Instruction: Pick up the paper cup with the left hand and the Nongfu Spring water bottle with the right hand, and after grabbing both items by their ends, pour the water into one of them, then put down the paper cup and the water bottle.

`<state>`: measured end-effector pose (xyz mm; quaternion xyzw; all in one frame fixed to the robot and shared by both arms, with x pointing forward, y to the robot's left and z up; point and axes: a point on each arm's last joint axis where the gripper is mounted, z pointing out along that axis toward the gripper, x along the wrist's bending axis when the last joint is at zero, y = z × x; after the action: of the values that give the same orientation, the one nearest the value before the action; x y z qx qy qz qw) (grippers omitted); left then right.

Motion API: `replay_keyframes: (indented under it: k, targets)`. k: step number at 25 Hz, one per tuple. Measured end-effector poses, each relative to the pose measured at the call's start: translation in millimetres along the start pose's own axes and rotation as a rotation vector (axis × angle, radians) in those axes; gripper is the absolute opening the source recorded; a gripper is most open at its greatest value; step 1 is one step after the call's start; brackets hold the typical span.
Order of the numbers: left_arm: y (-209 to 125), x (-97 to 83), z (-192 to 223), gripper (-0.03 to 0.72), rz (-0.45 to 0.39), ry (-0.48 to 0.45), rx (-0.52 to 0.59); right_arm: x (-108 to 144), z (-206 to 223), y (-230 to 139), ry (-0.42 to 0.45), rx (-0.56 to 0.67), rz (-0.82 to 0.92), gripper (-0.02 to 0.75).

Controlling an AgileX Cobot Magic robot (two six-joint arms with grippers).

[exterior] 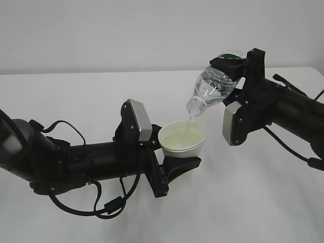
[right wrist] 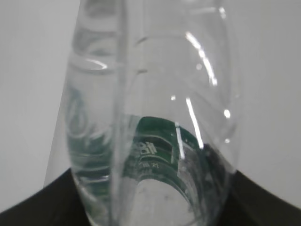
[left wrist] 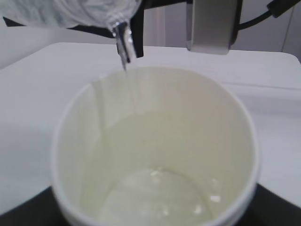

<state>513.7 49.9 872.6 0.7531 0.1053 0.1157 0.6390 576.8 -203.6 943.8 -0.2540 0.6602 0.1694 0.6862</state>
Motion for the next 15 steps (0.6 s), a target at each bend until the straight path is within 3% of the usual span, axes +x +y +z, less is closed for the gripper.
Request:
replay_keyframes:
  k: [15]
  targets:
    - [-0.2, 0.0, 0.0, 0.463, 0.000, 0.000, 0.002, 0.0, 0.0, 0.2, 0.000, -0.002, -0.002, 0.448]
